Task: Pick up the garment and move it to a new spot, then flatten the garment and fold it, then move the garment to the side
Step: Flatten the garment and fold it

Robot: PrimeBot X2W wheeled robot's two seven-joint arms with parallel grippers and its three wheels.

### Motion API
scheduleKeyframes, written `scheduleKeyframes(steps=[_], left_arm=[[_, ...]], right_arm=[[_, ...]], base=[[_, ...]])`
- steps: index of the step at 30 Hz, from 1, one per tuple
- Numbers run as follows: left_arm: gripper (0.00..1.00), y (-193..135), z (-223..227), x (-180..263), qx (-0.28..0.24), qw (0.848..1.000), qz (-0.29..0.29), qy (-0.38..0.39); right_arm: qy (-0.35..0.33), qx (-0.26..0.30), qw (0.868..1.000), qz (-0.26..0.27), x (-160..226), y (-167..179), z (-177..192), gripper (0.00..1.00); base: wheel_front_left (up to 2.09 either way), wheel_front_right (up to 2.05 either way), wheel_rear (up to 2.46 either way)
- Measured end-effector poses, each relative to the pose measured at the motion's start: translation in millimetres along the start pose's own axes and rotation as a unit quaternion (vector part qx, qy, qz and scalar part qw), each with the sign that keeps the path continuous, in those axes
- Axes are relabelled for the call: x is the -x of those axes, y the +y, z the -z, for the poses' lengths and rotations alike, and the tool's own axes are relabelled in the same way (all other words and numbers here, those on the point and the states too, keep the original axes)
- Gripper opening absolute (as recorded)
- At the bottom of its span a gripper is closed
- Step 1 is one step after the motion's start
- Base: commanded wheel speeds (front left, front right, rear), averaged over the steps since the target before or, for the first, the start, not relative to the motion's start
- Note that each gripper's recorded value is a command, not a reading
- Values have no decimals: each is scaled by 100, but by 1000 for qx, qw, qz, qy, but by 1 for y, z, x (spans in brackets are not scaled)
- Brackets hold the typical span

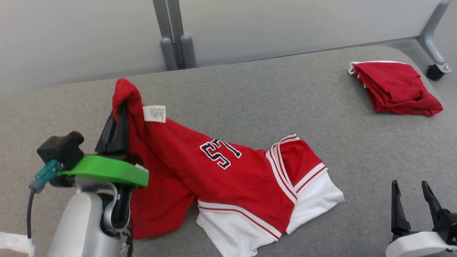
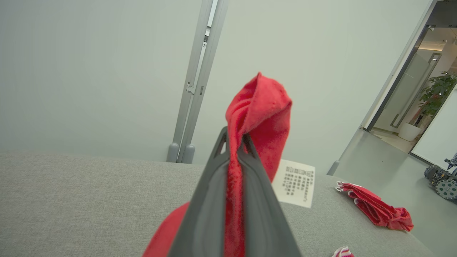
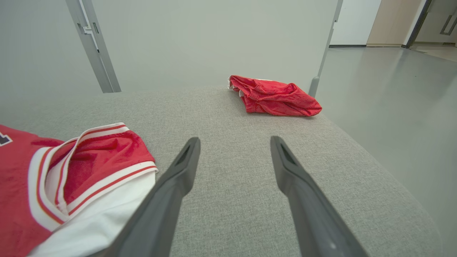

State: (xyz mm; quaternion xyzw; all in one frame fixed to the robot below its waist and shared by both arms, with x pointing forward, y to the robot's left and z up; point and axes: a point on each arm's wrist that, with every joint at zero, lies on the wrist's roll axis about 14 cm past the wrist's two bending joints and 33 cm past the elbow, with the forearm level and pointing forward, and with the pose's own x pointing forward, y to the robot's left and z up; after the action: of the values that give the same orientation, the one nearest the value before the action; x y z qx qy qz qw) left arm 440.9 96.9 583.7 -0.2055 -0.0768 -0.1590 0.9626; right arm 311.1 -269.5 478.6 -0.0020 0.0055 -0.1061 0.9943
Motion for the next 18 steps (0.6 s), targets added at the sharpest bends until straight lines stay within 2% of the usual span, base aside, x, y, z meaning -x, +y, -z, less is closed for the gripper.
scheduleKeyframes(steps=[7,10,14,18], left_arm=[[0,-45,-14,-47,-19,994,94,-54],[0,-61,-9,-49,-27,990,128,-47],[0,-57,-17,-33,-7,990,125,-61],[0,-32,9,8,23,996,80,-22]], right_arm=[[17,6,1000,24,5,-15,9,100],[23,9,999,26,5,-17,12,100],[31,13,999,18,3,-12,17,100],[36,19,999,-3,-3,-1,20,100]], base=[[0,0,0],[0,0,0],[0,0,0],[0,0,0]])
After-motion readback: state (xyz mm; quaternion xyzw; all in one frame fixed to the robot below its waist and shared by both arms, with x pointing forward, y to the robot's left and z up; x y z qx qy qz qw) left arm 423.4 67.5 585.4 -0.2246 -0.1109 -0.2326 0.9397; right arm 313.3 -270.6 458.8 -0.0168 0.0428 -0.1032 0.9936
